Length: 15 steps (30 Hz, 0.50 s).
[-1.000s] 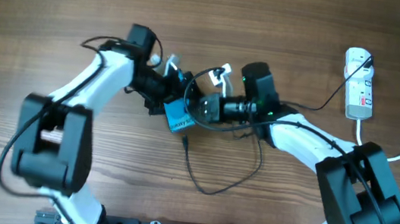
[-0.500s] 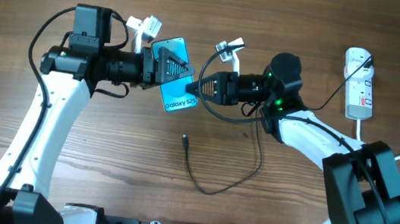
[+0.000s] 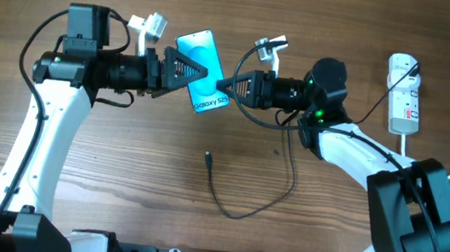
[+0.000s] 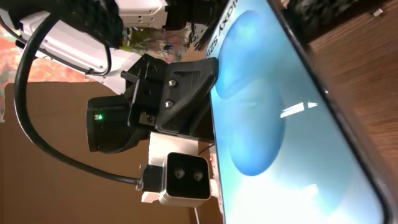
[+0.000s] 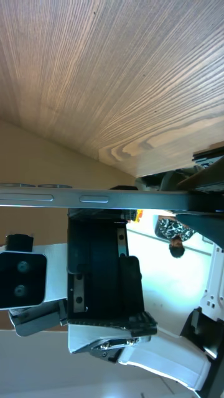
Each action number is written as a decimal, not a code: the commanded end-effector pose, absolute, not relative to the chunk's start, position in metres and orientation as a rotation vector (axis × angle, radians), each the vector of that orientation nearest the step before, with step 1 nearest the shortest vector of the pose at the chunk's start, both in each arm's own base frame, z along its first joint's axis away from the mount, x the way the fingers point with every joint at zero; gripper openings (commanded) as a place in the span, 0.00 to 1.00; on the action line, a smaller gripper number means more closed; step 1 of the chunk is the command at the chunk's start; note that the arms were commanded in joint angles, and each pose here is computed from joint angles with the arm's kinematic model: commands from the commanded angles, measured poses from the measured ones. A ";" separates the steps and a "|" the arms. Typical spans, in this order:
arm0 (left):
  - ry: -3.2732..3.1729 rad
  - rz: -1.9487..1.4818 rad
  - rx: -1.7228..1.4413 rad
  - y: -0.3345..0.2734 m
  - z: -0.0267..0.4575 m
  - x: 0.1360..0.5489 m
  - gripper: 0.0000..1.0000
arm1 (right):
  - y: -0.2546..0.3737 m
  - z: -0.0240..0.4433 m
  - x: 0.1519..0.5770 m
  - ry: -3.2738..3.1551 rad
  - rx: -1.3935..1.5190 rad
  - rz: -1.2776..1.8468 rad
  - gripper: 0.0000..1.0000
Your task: Plug charger to phone and switch on socket
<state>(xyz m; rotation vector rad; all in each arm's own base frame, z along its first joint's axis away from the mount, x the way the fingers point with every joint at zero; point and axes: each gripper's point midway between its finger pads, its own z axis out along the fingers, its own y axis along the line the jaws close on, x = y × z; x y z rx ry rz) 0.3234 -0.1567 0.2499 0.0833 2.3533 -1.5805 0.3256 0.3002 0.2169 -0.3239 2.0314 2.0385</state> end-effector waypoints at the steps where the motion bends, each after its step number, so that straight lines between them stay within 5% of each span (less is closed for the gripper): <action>1: 2.309 -1.612 0.128 -0.158 0.262 0.319 0.82 | 0.298 0.211 0.335 2.055 -0.259 2.018 0.04; 15: 2.318 -1.603 0.134 -0.160 0.261 0.319 0.85 | 0.304 0.211 0.311 2.062 -0.430 2.069 0.04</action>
